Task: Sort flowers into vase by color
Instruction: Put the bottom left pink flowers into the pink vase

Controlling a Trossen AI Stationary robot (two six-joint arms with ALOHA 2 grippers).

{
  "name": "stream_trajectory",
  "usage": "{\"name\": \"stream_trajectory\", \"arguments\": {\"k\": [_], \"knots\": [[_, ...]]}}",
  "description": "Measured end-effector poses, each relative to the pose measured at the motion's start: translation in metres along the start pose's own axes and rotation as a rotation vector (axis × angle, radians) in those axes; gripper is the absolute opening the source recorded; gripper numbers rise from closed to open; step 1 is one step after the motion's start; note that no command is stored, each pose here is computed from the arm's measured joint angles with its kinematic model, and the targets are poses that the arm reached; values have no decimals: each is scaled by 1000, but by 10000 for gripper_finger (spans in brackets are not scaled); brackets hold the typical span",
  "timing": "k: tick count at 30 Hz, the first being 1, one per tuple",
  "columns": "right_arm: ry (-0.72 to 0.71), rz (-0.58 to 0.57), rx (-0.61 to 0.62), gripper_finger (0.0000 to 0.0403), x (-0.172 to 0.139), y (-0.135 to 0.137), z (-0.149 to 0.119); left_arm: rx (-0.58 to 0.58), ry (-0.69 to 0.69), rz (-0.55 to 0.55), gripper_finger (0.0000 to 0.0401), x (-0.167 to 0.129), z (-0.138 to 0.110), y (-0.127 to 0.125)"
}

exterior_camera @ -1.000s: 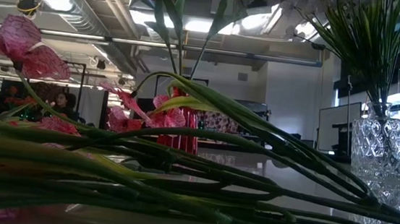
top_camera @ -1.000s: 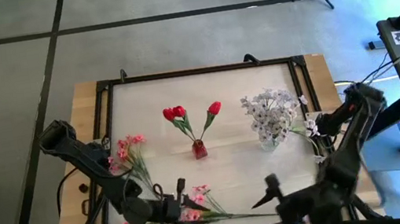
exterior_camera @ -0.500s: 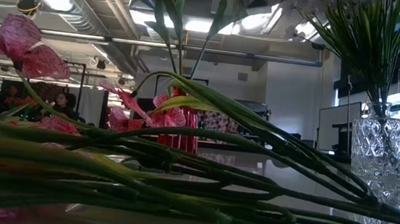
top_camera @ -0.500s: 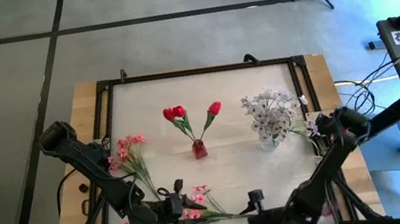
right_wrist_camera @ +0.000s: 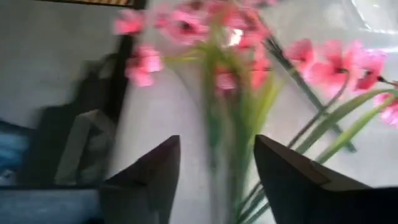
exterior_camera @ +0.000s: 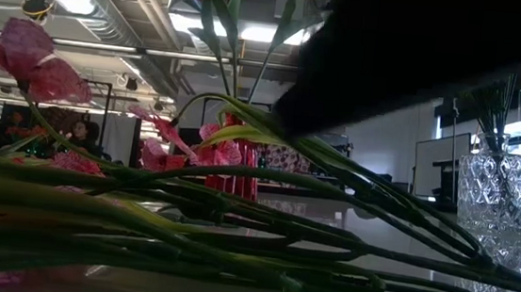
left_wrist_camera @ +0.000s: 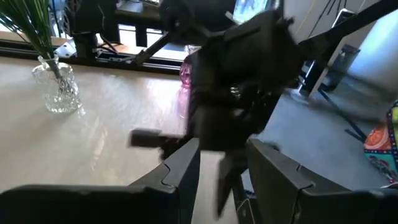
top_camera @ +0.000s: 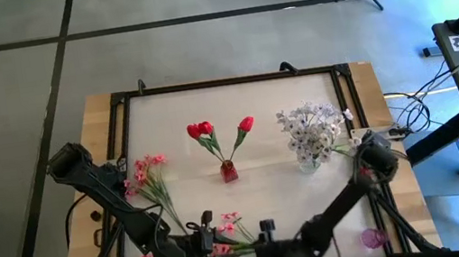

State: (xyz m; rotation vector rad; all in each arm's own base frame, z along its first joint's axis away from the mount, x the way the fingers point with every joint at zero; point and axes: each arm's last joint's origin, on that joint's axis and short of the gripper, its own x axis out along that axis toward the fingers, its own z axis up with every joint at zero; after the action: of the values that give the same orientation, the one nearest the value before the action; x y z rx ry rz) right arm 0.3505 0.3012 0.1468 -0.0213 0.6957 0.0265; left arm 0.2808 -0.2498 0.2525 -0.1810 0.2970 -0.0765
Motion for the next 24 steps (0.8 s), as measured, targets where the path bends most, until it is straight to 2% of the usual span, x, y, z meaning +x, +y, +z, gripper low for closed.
{"name": "stream_trajectory", "arguments": {"k": [7,11,16,24], "knots": [[118,52,14,134,30,-17,-11,1,0,4,129,0,0,0],[145,39,0,88,29,-16,-15,3,2,5,129,0,0,0],[212,-7,-40,13,13,-10,-23,5,0,11,129,0,-1,0],[374,-151,-72,35,-23,-6,-44,17,-9,38,129,0,0,1]]}}
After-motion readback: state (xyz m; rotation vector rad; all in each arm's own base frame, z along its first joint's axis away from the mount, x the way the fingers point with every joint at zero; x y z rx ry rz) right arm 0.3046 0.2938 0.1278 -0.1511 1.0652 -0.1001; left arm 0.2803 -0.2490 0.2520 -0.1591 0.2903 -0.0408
